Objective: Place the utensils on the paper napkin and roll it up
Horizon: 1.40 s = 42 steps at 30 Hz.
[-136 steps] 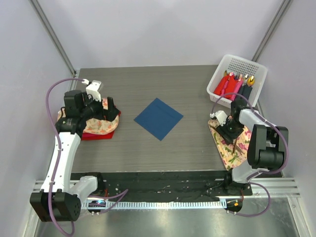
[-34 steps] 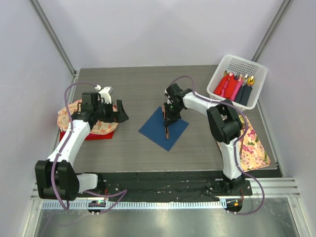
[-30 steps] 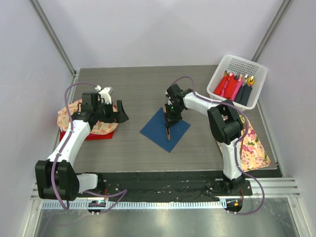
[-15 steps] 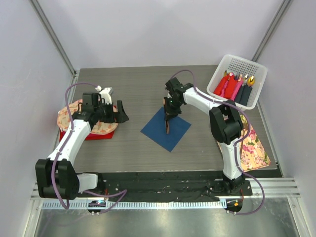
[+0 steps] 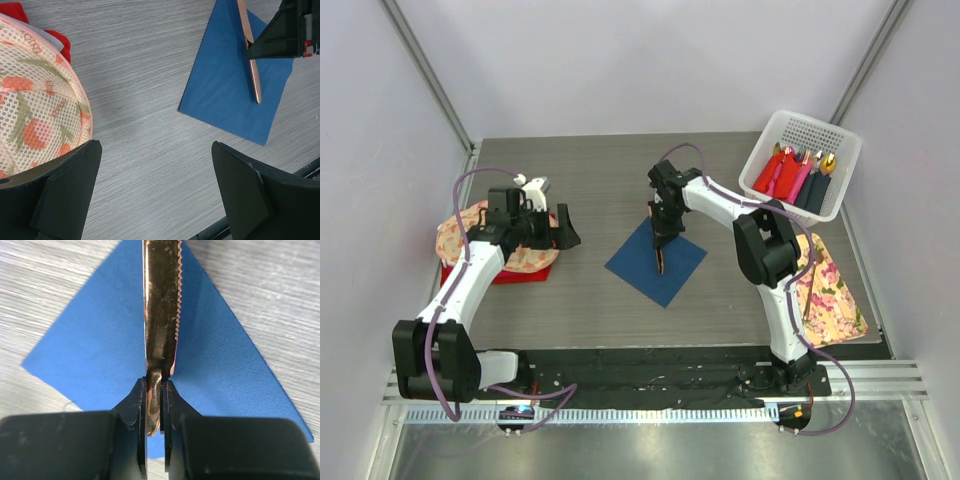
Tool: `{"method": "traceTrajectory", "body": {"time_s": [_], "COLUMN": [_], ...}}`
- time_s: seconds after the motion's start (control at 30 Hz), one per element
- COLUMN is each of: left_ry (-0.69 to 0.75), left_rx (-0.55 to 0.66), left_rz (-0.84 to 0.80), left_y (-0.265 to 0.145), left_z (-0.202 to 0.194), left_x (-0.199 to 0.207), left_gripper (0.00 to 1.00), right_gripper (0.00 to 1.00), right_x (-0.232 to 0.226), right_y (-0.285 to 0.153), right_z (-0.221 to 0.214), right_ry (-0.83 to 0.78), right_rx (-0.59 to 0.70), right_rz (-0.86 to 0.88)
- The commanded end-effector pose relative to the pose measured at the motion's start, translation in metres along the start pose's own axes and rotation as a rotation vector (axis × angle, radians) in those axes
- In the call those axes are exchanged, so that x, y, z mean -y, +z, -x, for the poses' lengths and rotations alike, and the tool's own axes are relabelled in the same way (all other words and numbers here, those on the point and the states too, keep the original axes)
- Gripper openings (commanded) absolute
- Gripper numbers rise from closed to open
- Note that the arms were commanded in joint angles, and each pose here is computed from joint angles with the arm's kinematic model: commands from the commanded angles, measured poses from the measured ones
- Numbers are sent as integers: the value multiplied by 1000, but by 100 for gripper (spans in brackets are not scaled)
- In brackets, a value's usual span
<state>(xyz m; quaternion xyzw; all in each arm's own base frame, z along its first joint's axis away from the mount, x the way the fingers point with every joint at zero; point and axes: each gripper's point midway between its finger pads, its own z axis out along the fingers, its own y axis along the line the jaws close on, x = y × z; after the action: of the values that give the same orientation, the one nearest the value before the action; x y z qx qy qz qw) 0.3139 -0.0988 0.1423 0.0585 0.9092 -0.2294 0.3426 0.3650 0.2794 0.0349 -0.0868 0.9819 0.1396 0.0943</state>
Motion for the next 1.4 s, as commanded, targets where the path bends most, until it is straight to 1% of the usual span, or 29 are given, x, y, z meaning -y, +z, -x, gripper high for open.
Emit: {"method": "traceTrajectory", "body": {"time_s": [0.0, 0.47, 0.5, 0.53, 0.8, 0.83, 0.93, 0.97, 1.03, 1.13, 1.23, 1.37], "left_ry": [13, 24, 24, 25, 27, 28, 32, 33, 35, 40, 47, 57], "left_rx": [39, 37, 39, 36, 32, 32, 33, 32, 29, 30, 31, 21], "left_rz": [-4, -5, -4, -2, 0, -1, -2, -1, -1, -3, -12, -47], "left_y": [-4, -4, -4, -4, -4, -4, -5, -4, -5, -5, -5, -4], "left_z": [13, 12, 13, 12, 11, 11, 11, 11, 11, 12, 14, 14], "left_x": [4, 4, 4, 3, 3, 3, 3, 3, 3, 3, 5, 11], "left_gripper": [98, 98, 98, 98, 98, 98, 98, 98, 98, 98, 98, 97], "right_gripper": [1, 1, 3, 7, 18, 25, 28, 31, 32, 41, 43, 43], "right_x": [-5, -1, -1, -1, -1, -2, -2, -3, -6, -9, -14, -26], "right_y": [-10, 5, 5, 7, 7, 6, 3, 1, -3, -11, -19, -45], "right_z": [12, 8, 7, 6, 6, 6, 7, 8, 10, 15, 19, 33], "right_ry": [-35, -30, -30, -30, -16, -13, -5, 1, 2, 0, -7, -28], "right_rx": [36, 1, -2, -6, -6, -5, 1, 7, 15, 36, 55, 113], "right_rz": [-13, -23, -21, -24, -26, -25, -23, -21, -13, -3, 11, 63]}}
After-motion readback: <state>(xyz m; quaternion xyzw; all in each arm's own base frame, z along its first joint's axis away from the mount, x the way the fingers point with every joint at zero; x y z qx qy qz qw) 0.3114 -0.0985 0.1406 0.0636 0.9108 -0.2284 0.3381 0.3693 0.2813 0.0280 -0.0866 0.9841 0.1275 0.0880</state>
